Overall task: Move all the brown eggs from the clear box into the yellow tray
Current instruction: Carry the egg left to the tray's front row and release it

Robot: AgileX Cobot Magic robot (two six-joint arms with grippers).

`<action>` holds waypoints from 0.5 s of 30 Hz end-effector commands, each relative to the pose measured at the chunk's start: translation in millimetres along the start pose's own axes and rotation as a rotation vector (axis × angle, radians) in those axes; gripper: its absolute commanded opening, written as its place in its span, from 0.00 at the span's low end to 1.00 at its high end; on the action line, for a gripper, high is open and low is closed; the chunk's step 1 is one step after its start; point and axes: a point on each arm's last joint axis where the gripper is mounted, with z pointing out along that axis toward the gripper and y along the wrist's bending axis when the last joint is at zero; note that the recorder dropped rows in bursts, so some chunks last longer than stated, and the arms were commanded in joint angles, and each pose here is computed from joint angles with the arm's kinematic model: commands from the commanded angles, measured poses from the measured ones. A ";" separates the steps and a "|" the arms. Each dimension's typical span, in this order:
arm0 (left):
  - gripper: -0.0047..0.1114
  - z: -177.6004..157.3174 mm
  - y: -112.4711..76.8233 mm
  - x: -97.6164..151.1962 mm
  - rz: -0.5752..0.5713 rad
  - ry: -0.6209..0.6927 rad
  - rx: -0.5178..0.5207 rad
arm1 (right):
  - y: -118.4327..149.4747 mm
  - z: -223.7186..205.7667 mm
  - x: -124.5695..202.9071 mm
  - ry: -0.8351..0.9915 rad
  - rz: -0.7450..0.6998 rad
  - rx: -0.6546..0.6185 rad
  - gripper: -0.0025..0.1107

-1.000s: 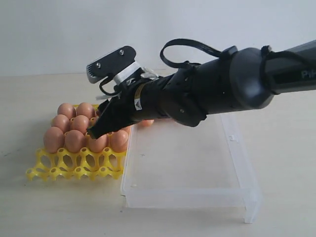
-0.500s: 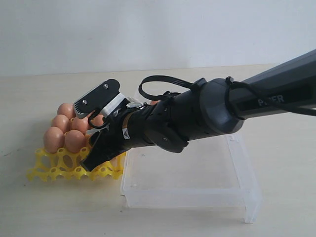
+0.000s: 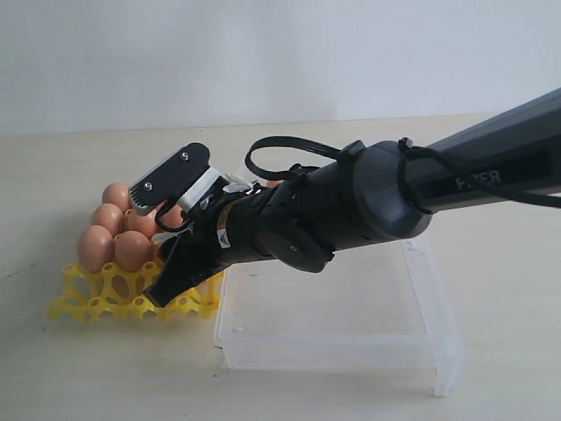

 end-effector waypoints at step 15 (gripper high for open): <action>0.04 -0.9 0.2 -2.1 -0.004 -0.017 0.002 | -8.9 -50.3 -27.0 0.051 -0.047 0.049 0.55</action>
